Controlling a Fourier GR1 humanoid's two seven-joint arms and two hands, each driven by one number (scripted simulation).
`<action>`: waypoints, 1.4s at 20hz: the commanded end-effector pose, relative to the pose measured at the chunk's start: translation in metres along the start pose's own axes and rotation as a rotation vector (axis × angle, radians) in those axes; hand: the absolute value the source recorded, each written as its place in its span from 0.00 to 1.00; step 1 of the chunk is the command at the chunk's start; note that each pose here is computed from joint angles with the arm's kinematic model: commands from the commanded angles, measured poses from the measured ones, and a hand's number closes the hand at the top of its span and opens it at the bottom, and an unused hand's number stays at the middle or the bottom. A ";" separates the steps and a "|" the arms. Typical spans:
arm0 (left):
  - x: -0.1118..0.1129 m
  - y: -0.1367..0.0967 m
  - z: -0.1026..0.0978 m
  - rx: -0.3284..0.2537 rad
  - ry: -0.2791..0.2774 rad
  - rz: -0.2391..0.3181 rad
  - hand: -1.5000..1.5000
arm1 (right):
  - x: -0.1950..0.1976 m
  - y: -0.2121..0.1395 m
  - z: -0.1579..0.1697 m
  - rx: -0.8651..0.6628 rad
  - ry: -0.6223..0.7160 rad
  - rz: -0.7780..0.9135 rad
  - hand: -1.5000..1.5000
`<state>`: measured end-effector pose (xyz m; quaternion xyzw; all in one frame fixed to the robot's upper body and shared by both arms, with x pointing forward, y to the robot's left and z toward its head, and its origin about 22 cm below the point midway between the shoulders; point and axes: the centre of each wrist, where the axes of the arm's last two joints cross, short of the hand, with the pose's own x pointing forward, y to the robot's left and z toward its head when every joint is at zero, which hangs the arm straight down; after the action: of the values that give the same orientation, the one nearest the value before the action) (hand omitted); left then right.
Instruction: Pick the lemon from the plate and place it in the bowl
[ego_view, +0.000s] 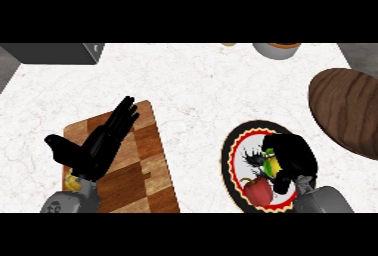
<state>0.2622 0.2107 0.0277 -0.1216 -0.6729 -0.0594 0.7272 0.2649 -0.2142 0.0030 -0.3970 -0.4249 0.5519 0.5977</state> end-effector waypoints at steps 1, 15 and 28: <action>-0.011 -0.010 -0.003 0.008 -0.003 -0.009 0.50 | 0.008 -0.001 -0.009 -0.027 -0.028 0.028 1.00; 0.002 0.009 -0.005 0.015 -0.018 0.005 0.50 | -0.018 0.019 -0.001 0.094 0.146 -0.099 1.00; -0.013 -0.004 -0.008 0.003 -0.001 -0.013 0.50 | 0.001 -0.074 0.090 -0.274 0.178 -0.146 1.00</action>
<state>0.2702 0.2090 0.0248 -0.1159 -0.6737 -0.0592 0.7274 0.2264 -0.2141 0.0664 -0.4803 -0.4325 0.4348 0.6270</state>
